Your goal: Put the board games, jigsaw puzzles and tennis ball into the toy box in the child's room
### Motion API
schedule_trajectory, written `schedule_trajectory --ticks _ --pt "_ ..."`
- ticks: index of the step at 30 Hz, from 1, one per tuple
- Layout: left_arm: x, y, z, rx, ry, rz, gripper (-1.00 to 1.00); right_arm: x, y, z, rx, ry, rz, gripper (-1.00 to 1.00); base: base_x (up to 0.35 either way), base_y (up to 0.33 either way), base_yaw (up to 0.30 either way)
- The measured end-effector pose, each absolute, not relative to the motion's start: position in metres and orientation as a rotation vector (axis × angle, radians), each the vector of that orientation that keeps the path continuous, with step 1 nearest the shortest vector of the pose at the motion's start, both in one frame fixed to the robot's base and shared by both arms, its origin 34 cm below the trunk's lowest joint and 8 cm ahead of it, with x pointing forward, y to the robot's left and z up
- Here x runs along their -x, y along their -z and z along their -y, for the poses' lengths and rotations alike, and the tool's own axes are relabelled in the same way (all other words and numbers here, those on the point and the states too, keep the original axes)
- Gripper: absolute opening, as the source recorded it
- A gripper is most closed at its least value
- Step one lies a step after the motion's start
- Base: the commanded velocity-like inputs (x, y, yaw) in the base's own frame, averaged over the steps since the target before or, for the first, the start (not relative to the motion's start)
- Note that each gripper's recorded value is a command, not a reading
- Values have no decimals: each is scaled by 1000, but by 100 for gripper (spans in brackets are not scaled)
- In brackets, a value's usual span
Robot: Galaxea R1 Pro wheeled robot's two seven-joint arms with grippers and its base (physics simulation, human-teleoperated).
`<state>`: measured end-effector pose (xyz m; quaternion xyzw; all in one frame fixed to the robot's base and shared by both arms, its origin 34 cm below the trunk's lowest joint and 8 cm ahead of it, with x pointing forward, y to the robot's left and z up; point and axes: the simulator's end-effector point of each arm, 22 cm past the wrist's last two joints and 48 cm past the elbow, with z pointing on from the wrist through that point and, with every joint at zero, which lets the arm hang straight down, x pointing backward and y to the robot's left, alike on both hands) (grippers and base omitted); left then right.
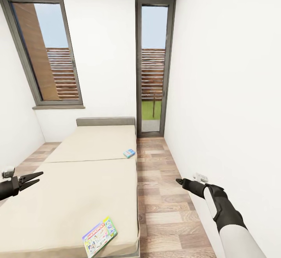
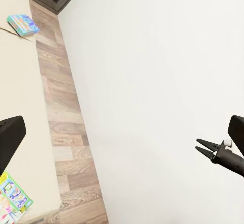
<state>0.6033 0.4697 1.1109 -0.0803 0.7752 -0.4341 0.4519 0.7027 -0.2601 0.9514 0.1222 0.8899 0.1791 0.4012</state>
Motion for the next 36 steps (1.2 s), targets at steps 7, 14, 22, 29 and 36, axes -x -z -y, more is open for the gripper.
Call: schedule_trajectory --ticks 7,14,22,29,36 --pt "-603 -1113 -470 196 1072 -1912 100 -702 -953 258 -322 -476 -2245 100 0 184 -129" --pt "-602 -1116 -470 193 1073 -1908 100 -704 -961 253 -363 -544 -2216 100 -6 275 -216" --pt "-602 -1118 -470 190 1076 -1900 100 -705 -965 249 -367 -569 -2207 100 -29 140 -118" --pt "-601 -1119 -470 196 1080 -1898 100 -705 -972 236 -336 -641 -2189 100 -4 17 -19" --pt "-602 -1119 -470 200 1085 -1899 100 -701 -973 227 -318 -696 -2195 100 -1 2 -3"
